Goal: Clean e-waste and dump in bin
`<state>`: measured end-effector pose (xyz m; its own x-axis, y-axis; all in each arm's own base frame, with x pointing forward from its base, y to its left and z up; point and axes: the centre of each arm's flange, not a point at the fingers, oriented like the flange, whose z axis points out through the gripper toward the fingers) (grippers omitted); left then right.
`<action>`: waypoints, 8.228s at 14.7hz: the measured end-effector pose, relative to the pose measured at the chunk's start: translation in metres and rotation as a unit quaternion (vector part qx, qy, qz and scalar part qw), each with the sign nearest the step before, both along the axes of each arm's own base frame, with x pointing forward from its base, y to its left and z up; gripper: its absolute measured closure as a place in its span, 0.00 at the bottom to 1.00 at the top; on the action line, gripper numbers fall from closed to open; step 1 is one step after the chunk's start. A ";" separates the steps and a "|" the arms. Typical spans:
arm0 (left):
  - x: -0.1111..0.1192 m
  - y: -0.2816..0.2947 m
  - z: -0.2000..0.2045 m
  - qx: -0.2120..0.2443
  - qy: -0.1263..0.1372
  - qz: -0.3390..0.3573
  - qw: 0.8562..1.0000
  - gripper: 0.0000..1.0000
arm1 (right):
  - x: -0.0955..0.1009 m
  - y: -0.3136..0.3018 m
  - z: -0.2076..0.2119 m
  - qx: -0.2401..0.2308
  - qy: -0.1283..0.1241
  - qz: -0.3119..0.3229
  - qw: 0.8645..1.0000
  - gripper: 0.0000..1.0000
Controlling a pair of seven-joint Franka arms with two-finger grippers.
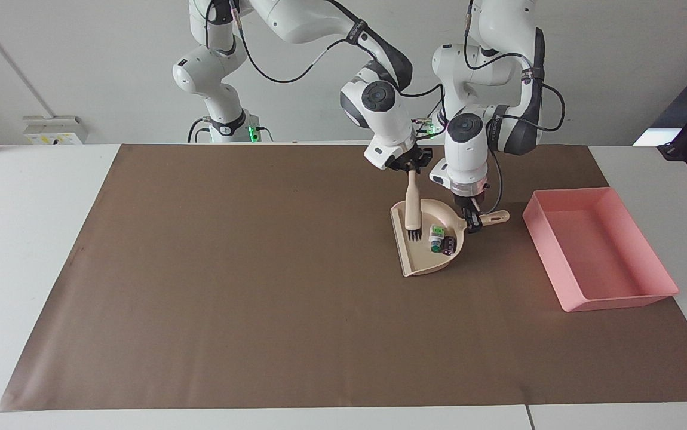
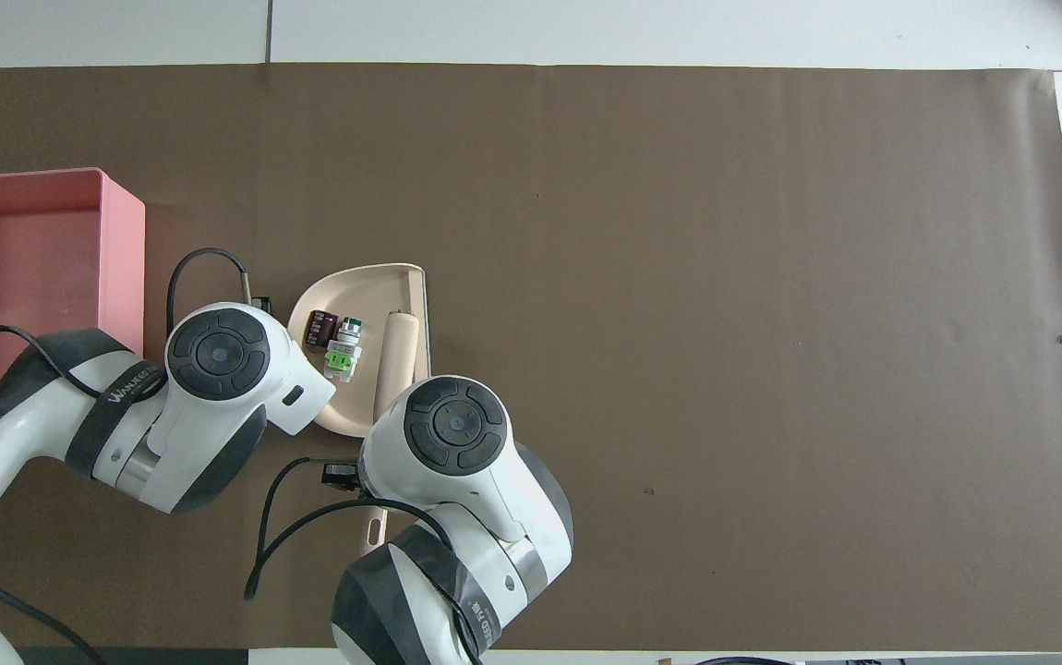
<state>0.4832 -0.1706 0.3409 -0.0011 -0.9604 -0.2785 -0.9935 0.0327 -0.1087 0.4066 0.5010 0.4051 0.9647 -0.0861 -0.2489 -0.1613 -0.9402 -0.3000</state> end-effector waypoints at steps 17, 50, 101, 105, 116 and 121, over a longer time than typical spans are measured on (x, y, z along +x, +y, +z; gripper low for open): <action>0.057 0.235 0.162 -0.059 0.014 0.052 0.997 0.67 | 0.102 -0.387 0.107 -0.184 0.054 0.061 0.980 0.74; 0.088 0.385 0.151 0.292 0.020 0.032 0.956 0.67 | 0.093 -0.575 -0.078 -0.113 0.033 0.097 0.988 0.70; 0.006 0.015 0.005 0.022 0.029 -0.077 0.996 0.67 | 0.133 -0.518 0.235 -0.176 -0.094 -0.011 0.980 0.00; 0.004 0.017 0.003 0.021 0.022 -0.029 0.999 0.63 | 0.133 -0.518 0.235 -0.176 -0.094 -0.011 0.980 0.00; -0.006 0.027 0.033 0.018 -0.052 0.258 0.964 0.02 | 0.133 -0.510 0.234 -0.175 -0.094 -0.003 0.980 0.00; 0.007 0.048 0.045 -0.019 -0.108 0.483 0.869 0.02 | 0.133 -0.508 0.234 -0.175 -0.095 -0.001 0.980 0.00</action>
